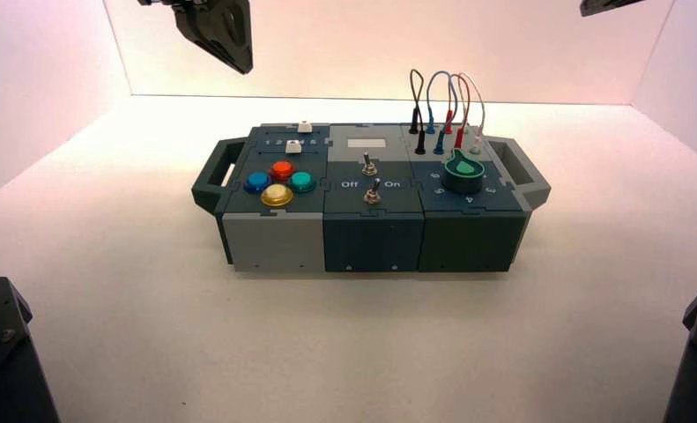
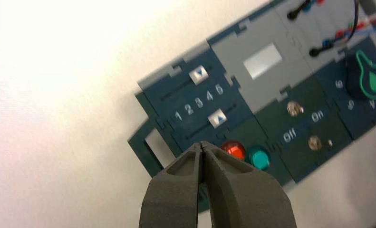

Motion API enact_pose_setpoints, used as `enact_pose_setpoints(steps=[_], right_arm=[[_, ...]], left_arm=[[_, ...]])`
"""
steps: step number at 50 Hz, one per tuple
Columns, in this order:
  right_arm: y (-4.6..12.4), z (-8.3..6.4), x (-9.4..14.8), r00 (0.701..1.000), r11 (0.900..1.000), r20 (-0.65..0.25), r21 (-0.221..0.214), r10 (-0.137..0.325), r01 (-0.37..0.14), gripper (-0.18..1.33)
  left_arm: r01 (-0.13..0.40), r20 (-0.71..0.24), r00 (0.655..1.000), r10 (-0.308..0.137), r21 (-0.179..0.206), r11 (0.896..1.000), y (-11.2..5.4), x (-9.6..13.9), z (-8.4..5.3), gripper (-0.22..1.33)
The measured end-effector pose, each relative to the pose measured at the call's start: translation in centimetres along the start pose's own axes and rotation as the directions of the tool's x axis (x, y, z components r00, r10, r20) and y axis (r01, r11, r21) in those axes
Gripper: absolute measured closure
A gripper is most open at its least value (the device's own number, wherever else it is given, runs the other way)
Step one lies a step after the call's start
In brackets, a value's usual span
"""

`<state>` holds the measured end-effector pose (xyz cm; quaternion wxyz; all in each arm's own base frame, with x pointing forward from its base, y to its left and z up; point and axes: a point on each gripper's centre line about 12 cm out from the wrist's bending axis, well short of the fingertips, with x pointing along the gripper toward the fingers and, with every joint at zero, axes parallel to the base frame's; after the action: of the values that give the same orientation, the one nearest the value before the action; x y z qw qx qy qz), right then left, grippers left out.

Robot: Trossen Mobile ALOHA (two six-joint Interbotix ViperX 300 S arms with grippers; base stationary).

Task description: Move the bottom slider to position 1.

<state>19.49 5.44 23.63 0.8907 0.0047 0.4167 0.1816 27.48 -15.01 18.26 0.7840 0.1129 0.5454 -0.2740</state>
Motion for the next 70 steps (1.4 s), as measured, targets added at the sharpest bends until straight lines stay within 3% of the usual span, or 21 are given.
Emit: enact_pose_setpoints(steps=[8, 14, 20, 30, 37, 46, 56, 64, 70], right_arm=[[1.2, -0.2, -0.1, 0.998, 0.9976, -0.040, -0.042, 0.053, -0.054, 1.28], [2.9, -0.5, -0.3, 0.988, 0.9875, -0.101, -0.095, 0.116, -0.126, 1.28], [3.1, -0.7, -0.4, 0.985, 0.9851, -0.117, -0.104, 0.125, -0.137, 1.28], [3.1, -0.8, -0.3, 0.984, 0.9824, -0.124, -0.122, 0.126, -0.141, 1.28], [3.0, -0.9, -0.1, 0.983, 0.9822, -0.134, -0.123, 0.125, -0.142, 1.28], [3.0, -0.9, 0.0, 0.983, 0.9812, -0.137, -0.129, 0.125, -0.143, 1.28], [2.9, -1.1, 0.6, 0.978, 0.9816, -0.167, -0.122, 0.126, -0.147, 1.28], [3.0, -1.3, 1.2, 0.971, 0.9805, -0.198, -0.119, 0.131, -0.156, 1.28], [3.6, -1.5, 1.4, 0.966, 0.9742, -0.213, -0.137, 0.148, -0.180, 1.28]], left_arm=[[0.009, -0.023, 1.000, -0.009, 0.008, 1.000, -0.2, 0.0, -0.1, 1.28], [0.017, -0.025, 1.000, -0.016, 0.025, 1.000, -0.8, 0.1, 0.1, 1.28], [0.028, -0.033, 0.999, -0.028, 0.020, 0.999, -1.3, 0.4, 0.2, 1.28], [0.049, -0.020, 0.998, -0.051, -0.109, 0.993, -1.9, 1.7, 0.6, 1.28], [0.047, -0.013, 0.999, -0.051, -0.211, 0.976, -2.4, 3.1, 0.8, 1.28], [0.044, -0.015, 0.999, -0.049, -0.257, 0.965, -3.0, 4.6, 0.9, 1.28], [0.028, -0.034, 0.999, -0.042, -0.340, 0.940, -2.8, 6.2, 0.6, 1.28], [0.021, -0.042, 0.998, -0.038, -0.353, 0.935, -2.6, 6.9, 0.5, 1.28], [0.018, -0.051, 0.998, -0.039, -0.353, 0.935, -2.6, 7.3, 0.4, 1.28]])
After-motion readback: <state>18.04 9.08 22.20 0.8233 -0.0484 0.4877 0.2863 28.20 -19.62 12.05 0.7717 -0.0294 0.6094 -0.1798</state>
